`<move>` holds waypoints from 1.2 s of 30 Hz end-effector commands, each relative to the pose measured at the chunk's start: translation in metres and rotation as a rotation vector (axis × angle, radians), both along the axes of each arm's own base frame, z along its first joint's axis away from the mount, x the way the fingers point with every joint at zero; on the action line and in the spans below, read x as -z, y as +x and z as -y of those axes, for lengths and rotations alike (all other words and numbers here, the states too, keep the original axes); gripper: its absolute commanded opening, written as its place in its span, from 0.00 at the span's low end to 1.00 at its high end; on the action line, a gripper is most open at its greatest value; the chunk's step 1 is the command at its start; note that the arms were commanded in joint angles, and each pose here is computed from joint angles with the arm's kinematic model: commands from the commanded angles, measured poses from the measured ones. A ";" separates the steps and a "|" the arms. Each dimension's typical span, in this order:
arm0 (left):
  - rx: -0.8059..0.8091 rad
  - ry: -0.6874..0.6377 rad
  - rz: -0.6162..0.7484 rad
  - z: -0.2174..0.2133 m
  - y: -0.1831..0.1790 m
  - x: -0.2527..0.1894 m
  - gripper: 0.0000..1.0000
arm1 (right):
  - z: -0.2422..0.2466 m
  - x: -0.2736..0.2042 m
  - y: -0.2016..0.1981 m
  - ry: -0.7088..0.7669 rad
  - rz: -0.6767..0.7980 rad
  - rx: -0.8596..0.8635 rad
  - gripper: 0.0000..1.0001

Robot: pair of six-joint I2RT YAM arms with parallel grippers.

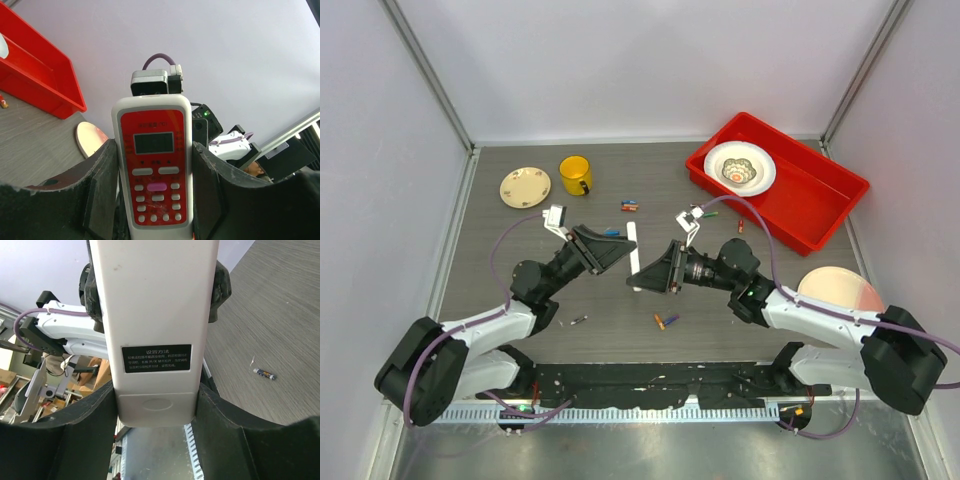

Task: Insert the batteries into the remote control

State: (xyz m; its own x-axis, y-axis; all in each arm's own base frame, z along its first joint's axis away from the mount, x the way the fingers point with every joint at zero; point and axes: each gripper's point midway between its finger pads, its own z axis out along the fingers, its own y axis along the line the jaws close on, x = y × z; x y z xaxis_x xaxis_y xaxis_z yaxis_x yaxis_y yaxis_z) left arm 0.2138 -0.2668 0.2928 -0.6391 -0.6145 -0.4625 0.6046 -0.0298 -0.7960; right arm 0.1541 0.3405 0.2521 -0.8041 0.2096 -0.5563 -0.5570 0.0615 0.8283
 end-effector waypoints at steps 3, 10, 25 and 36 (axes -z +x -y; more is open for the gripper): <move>-0.026 -0.006 0.019 -0.003 0.005 -0.019 0.99 | 0.011 -0.012 -0.004 -0.098 0.112 0.018 0.18; -0.209 0.371 -0.081 -0.009 0.043 0.020 1.00 | 0.072 0.042 0.040 -0.707 0.237 0.265 0.01; -0.248 0.551 -0.181 0.019 0.039 0.049 1.00 | 0.086 0.050 0.053 -1.050 0.347 0.424 0.01; -0.144 0.467 -0.150 0.056 0.030 0.048 0.98 | 0.068 0.051 0.044 -1.003 0.318 0.391 0.01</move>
